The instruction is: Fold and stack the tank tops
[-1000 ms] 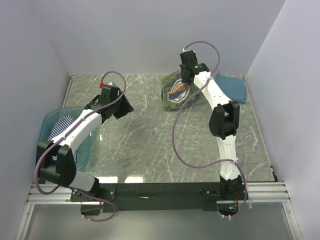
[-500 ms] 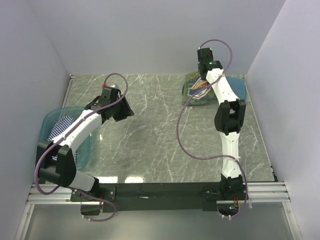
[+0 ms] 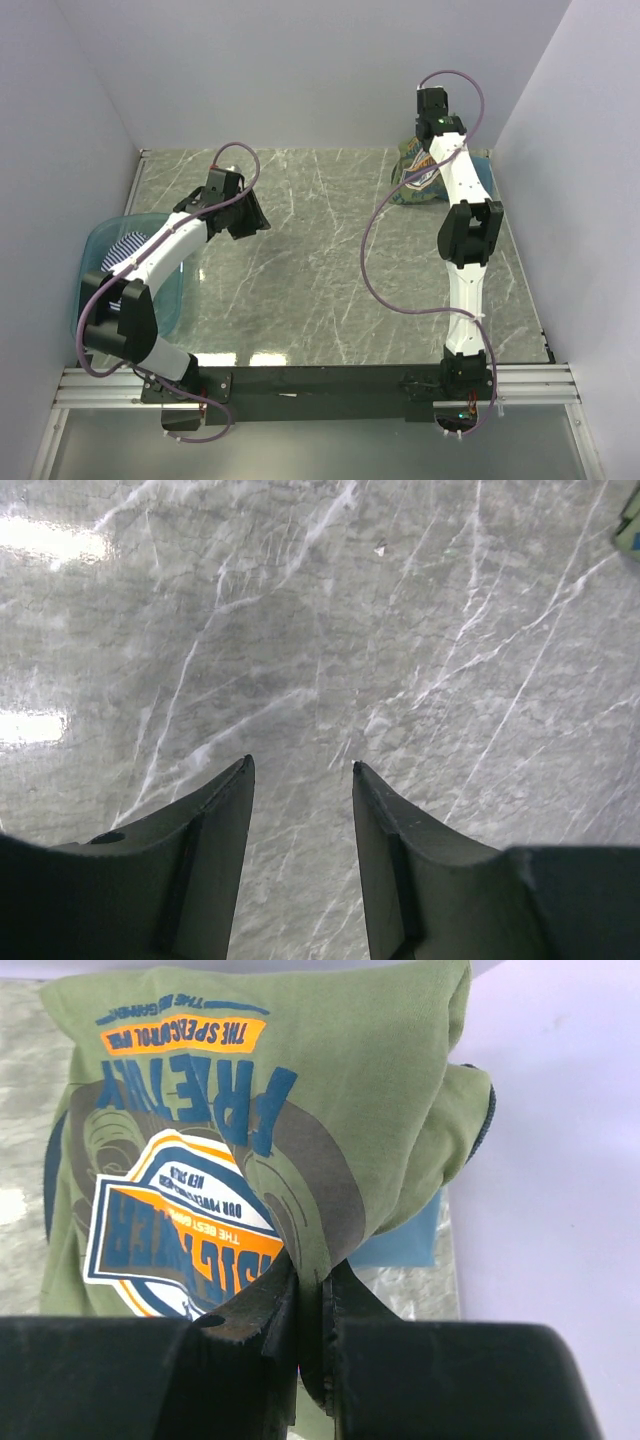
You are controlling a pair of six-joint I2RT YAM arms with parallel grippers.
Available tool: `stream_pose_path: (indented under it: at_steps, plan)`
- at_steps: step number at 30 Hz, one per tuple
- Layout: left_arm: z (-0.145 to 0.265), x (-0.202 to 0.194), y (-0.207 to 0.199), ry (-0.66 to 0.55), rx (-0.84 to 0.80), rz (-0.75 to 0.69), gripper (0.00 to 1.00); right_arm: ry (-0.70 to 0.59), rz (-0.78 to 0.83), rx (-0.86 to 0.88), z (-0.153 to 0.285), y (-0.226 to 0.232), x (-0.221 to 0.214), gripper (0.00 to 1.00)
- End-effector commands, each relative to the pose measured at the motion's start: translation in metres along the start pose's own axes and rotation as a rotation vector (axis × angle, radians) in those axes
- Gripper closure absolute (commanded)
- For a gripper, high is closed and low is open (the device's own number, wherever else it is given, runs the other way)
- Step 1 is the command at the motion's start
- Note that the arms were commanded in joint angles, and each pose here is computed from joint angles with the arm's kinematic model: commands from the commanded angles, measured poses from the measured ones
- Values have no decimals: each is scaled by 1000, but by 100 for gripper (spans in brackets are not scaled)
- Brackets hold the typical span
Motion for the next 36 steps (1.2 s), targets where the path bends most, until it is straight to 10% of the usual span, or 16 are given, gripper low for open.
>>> stream_pose_path:
  at_steps: [1,13,16,26,36]
  plan:
    - [3,12,-7,-14,-37,-36,51,-138,-83,-58,31,-49,36,100]
    - [-7,10,-6,14,-41,-46,52,-62,-170,-94,4,-92,14,100]
    - [-9,9,-5,16,-45,-44,50,-7,-248,-120,-6,-94,0,15]
    - [5,11,-8,-30,-68,-28,48,-54,-516,-15,58,-90,7,11]
    - [64,39,54,-286,272,270,44,-124,-432,481,199,70,-56,9]
Point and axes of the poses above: each gripper's point midway between its finger pads, its own z axis back along the fingers, its own y axis along the line the jaws close on, x = y × z, the point moved 10 cm from there along z, back along the fingers, and after that the axes turned 5 degrees about -z, right-handed, at the moved point
